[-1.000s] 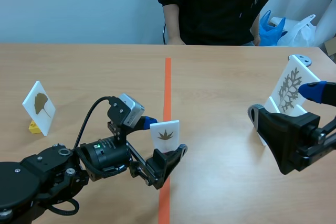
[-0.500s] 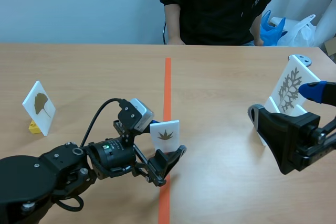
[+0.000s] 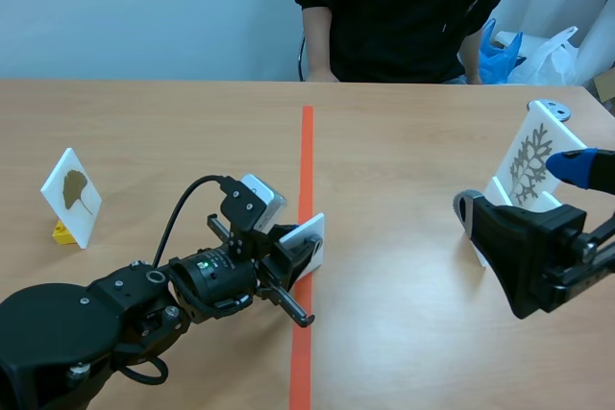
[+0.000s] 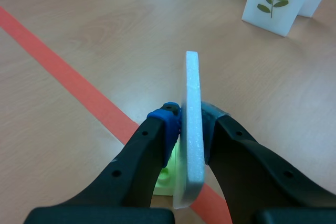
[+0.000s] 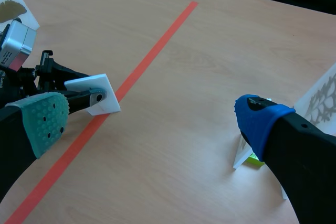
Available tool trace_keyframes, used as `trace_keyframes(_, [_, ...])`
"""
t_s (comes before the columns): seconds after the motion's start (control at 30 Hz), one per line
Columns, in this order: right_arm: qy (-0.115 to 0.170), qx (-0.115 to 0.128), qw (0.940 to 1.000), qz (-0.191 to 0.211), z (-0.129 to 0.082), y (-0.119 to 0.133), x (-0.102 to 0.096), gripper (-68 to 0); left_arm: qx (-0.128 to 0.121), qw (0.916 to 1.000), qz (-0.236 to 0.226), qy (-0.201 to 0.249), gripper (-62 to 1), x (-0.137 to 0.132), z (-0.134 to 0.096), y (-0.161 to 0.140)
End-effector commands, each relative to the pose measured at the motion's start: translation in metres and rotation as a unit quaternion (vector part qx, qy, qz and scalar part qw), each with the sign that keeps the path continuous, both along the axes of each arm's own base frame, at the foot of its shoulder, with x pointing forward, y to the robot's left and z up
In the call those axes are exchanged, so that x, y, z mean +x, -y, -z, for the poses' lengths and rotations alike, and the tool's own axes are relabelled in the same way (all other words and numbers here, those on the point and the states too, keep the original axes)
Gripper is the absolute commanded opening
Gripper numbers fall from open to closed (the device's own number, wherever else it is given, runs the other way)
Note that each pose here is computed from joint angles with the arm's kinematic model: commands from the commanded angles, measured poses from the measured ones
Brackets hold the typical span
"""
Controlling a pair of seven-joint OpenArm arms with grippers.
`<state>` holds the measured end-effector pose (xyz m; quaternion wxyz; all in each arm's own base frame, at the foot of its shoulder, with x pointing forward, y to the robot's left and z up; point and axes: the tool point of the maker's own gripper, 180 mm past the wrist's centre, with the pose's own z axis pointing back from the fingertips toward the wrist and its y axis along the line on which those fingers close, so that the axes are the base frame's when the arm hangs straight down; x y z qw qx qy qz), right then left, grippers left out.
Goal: Sort the leaf by its shape. The table is split by an orange tape line. A compound leaf with several leaflets goes to the left side, a simple leaf with one blade goes to the right side. Return to the home posture when a red brick is placed on the table.
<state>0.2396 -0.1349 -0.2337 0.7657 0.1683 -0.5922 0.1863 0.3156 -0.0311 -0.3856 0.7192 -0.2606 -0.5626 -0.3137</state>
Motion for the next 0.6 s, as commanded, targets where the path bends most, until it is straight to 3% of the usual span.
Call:
trace_keyframes(0.0, [0.019,0.008,0.9998,0.004,-0.011,0.002,0.005,0.4,-0.002,1.0000,-0.004,0.002,-51.9,0.006,-0.003,-0.001])
trace_keyframes(0.2, [0.019,0.010,0.9998,0.004,-0.011,0.002,0.005,0.4,-0.006,0.9999,-0.010,-0.002,-55.4,0.007,-0.002,-0.003])
trace_keyframes(0.33, [0.019,0.010,0.9998,0.004,-0.011,0.002,0.005,0.4,-0.034,0.9987,-0.026,-0.028,-55.4,0.010,-0.007,-0.005])
trace_keyframes(0.43, [0.019,0.010,0.9998,0.004,-0.011,0.002,0.005,0.4,-0.048,0.9968,-0.043,-0.047,-55.4,0.014,-0.015,-0.010])
trace_keyframes(0.57, [0.020,0.010,0.9997,0.004,-0.011,0.002,0.005,0.4,-0.051,0.9959,-0.064,-0.037,-55.4,0.020,-0.033,-0.025])
